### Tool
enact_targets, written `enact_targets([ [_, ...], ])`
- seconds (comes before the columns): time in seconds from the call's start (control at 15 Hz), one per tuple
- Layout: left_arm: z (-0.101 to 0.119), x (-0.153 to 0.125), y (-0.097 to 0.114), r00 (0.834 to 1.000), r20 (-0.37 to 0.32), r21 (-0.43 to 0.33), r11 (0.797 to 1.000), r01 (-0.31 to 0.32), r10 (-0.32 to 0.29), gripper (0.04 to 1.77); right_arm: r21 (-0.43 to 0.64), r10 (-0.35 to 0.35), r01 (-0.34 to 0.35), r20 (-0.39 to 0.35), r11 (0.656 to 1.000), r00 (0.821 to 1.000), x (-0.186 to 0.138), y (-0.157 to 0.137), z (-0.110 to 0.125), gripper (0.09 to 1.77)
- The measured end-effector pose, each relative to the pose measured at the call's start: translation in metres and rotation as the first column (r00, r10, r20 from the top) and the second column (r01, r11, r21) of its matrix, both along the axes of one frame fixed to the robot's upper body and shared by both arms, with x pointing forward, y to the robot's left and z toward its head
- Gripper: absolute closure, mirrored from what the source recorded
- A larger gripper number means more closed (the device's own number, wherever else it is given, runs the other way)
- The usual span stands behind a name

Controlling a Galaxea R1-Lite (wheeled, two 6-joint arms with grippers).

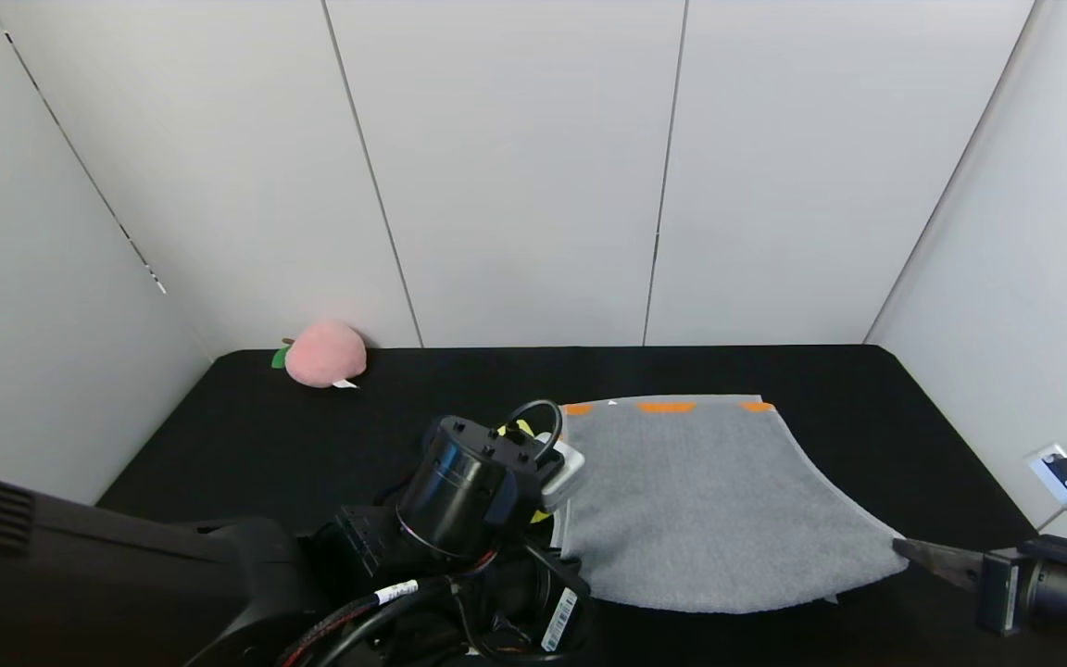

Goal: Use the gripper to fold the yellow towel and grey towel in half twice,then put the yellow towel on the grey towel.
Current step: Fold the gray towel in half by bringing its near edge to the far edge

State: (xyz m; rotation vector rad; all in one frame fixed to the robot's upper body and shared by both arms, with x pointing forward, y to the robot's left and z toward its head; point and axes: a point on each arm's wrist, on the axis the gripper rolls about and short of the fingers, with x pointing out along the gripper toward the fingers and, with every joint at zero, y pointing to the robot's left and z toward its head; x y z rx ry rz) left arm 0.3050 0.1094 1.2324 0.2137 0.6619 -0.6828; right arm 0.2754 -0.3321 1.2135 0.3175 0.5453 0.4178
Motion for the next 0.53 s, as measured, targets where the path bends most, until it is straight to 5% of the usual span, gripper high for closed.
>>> enact_targets([
  [0.53, 0.009, -0.016, 0.004, 1.0, 0.01, 0.011, 1.0, 0.01, -0.01, 1.71, 0.012, 0.016, -0.016, 0.032, 1.0, 0.999, -0.027, 0.005, 0.021, 1.74],
])
